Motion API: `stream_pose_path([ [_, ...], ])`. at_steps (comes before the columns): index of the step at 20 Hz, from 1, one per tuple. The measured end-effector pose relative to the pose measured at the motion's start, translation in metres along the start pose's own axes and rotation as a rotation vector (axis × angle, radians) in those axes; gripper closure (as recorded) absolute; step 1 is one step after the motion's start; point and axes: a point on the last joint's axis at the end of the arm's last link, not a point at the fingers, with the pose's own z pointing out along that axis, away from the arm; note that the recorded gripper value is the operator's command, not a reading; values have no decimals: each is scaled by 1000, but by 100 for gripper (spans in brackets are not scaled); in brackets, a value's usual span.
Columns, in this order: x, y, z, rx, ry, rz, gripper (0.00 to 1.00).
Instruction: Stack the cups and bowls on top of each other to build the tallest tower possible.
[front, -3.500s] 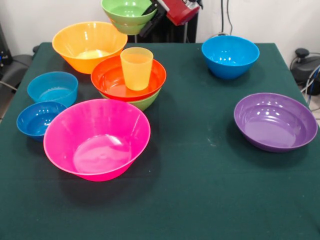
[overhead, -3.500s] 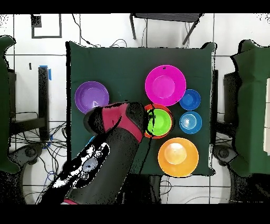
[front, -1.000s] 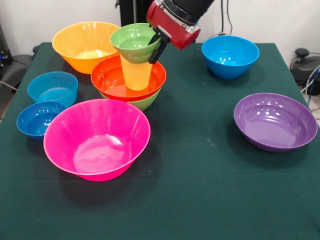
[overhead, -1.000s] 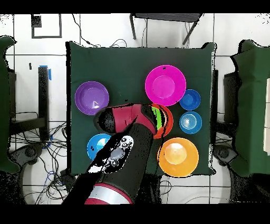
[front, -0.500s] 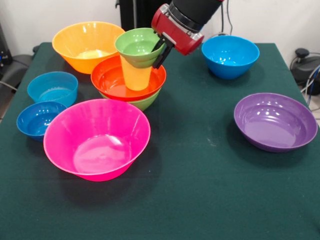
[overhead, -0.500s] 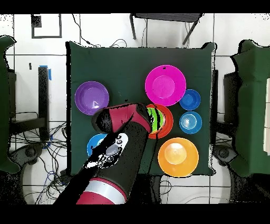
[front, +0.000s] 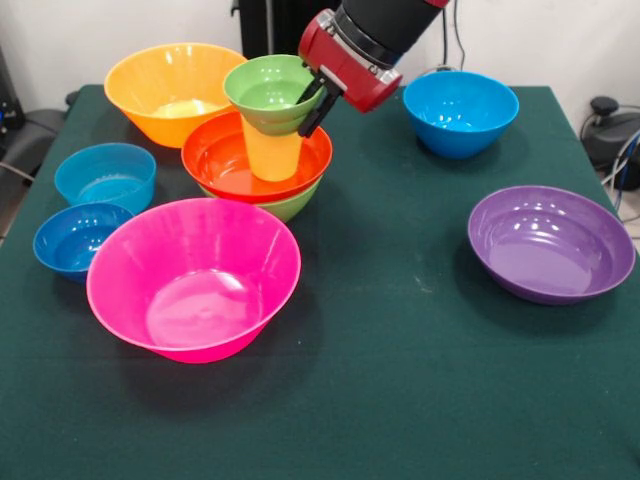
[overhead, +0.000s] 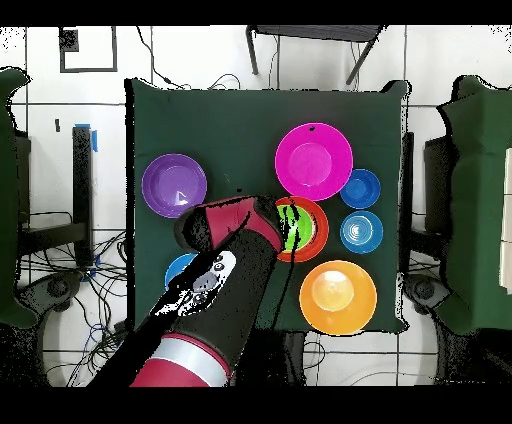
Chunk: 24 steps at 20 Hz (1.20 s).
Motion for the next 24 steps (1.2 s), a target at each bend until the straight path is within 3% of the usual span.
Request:
stream_pose_path([
  [10, 6, 2, -2, 6, -3, -12, 100],
  [24, 21, -10, -5, 20, 27, -9, 100],
])
